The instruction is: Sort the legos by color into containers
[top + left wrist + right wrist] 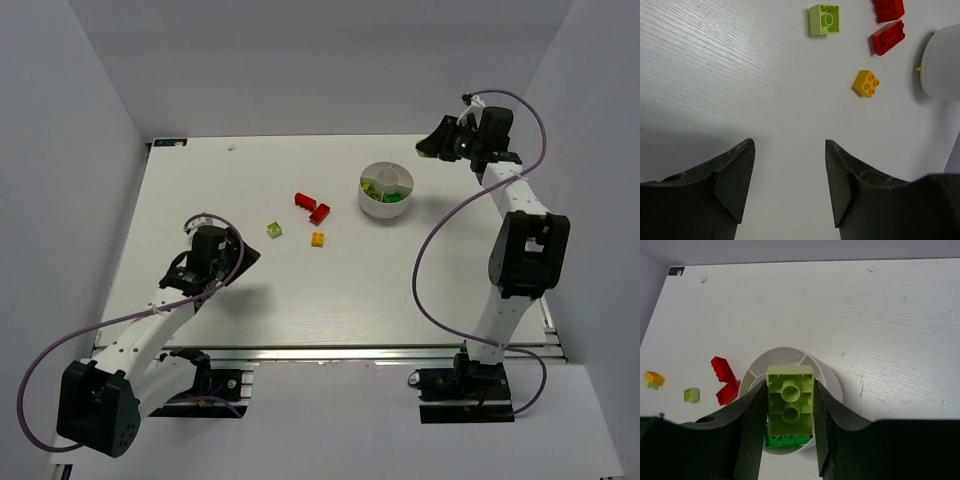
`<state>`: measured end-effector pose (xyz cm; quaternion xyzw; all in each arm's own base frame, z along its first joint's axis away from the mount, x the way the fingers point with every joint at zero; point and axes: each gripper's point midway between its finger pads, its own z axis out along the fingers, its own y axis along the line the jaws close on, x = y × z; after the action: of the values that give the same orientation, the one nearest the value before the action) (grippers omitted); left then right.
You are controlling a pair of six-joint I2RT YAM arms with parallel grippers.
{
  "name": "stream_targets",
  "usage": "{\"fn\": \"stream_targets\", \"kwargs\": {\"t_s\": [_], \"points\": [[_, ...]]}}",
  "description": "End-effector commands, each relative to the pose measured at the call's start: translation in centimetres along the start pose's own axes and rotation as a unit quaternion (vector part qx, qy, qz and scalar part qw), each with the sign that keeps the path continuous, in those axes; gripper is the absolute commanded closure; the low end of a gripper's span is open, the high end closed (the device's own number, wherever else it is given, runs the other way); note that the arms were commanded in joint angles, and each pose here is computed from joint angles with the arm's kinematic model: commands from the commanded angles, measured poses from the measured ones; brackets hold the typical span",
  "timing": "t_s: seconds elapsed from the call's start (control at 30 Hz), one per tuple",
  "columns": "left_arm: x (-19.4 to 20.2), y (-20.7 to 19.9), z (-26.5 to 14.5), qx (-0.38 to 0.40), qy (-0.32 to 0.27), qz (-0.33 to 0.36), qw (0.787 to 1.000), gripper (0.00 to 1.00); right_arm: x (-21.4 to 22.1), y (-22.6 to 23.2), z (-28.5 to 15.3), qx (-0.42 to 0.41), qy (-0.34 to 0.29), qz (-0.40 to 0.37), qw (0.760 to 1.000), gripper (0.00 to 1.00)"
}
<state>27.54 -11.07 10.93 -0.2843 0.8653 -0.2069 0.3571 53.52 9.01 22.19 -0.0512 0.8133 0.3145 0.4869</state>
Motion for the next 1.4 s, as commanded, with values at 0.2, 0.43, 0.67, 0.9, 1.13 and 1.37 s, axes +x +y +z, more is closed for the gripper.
{"fn": "stream_targets", "kwargs": {"t_s": [0.2, 0.43, 0.67, 0.9, 1.13, 1.37], "points": [[0.0, 0.1, 0.0, 0.005, -0.003, -0.008, 1.000, 0.32, 0.1, -1.6, 2.8, -0.003, 0.004, -0.014, 1.000, 1.00], [0.2, 0.1, 0.4, 0.004, 0.003, -0.008, 1.000, 0.32, 3.3, -2.0, 3.5, -0.010, 0.036, -0.007, 0.999, 1.00], [0.3, 0.2, 0.6, 0.001, 0.008, -0.003, 1.000, 0.32, 5.4, -1.6, 4.1, -0.015, 0.057, -0.005, 0.998, 1.00], [0.4, 0.5, 0.5, -0.003, 0.005, -0.003, 1.000, 0.32, 6.5, -0.6, 5.0, -0.018, 0.068, -0.017, 0.997, 0.89], [0.4, 0.4, 0.5, -0.002, 0.006, -0.003, 1.000, 0.31, 6.7, -0.9, 5.0, -0.012, 0.069, -0.023, 0.997, 0.81], [0.4, 0.4, 0.6, -0.002, 0.007, -0.003, 1.000, 0.31, 7.2, -1.2, 5.0, -0.009, 0.074, -0.025, 0.997, 0.73]]}}
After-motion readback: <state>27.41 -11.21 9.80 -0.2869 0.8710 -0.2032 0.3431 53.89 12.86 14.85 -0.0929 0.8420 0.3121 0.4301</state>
